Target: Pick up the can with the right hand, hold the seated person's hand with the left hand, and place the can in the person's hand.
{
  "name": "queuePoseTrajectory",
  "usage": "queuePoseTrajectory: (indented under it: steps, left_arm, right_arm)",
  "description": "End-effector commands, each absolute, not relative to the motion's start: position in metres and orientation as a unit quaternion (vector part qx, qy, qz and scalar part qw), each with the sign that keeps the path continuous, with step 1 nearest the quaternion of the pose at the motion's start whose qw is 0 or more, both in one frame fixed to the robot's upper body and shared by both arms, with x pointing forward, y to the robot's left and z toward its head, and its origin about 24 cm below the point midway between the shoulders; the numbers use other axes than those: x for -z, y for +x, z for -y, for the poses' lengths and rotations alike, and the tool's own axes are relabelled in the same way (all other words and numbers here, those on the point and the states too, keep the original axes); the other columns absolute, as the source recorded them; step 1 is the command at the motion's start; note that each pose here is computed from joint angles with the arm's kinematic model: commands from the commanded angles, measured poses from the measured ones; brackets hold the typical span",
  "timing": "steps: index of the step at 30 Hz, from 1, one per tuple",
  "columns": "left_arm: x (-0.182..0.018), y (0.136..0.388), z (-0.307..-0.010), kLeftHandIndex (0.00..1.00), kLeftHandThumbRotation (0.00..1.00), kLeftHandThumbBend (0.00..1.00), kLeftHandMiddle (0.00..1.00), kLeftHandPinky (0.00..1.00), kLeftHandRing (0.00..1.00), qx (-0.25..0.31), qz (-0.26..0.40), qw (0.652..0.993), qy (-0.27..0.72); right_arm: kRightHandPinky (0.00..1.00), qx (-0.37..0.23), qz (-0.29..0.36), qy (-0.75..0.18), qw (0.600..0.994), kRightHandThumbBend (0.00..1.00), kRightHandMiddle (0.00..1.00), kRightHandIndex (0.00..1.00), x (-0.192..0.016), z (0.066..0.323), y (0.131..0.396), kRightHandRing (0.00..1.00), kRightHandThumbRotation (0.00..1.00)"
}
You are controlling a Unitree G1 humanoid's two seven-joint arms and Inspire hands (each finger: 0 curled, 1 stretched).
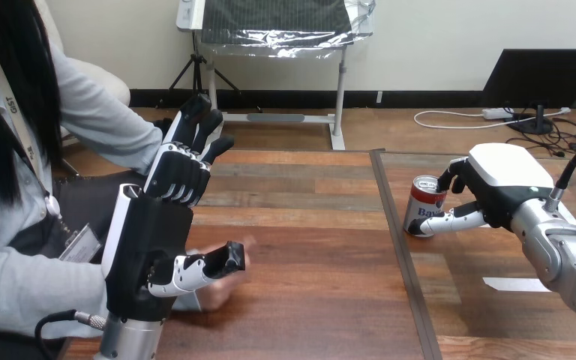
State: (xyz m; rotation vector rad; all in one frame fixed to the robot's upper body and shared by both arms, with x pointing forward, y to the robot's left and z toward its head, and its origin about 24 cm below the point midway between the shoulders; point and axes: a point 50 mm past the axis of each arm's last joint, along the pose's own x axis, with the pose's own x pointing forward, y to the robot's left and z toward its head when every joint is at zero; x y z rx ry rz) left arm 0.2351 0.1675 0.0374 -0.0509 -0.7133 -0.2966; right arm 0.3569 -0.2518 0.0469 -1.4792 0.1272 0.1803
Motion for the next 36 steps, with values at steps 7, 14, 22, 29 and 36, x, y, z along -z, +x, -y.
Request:
queuePoseTrajectory:
  steps: [7, 14, 22, 29, 36]
  left_arm:
    - [-0.054, 0.2483, -0.1627, 0.95, 0.51, 1.0, 0.98, 0.89, 0.95, 0.15, 0.383, 0.911, -0.029]
    - [-0.0536, 0.2483, -0.1629, 0.95, 0.52, 1.0, 0.98, 0.89, 0.95, 0.149, 0.384, 0.911, -0.026]
    - [-0.0526, 0.2481, -0.1632, 0.95, 0.52, 1.0, 0.97, 0.88, 0.95, 0.149, 0.38, 0.912, -0.026]
    - [-0.0526, 0.2484, -0.1629, 0.95, 0.52, 1.0, 0.97, 0.88, 0.95, 0.149, 0.38, 0.912, -0.029]
    - [-0.0523, 0.2487, -0.1628, 0.94, 0.51, 1.0, 0.97, 0.88, 0.95, 0.153, 0.377, 0.913, -0.034]
  right_arm:
    - [0.94, -0.062, -0.021, -0.676, 0.734, 1.0, 0.68, 0.67, -0.0668, 0.2544, 0.3643, 0.82, 0.66]
    - [0.94, -0.062, -0.024, -0.673, 0.737, 1.0, 0.68, 0.67, -0.0669, 0.2547, 0.3644, 0.82, 0.65]
    - [0.94, -0.058, -0.016, -0.671, 0.739, 1.0, 0.66, 0.65, -0.0673, 0.2548, 0.3638, 0.81, 0.64]
    - [0.94, -0.058, -0.015, -0.67, 0.74, 1.0, 0.65, 0.65, -0.0694, 0.2544, 0.3649, 0.81, 0.62]
    - [0.93, -0.052, -0.012, -0.667, 0.743, 1.0, 0.62, 0.64, -0.0685, 0.256, 0.3636, 0.79, 0.62]
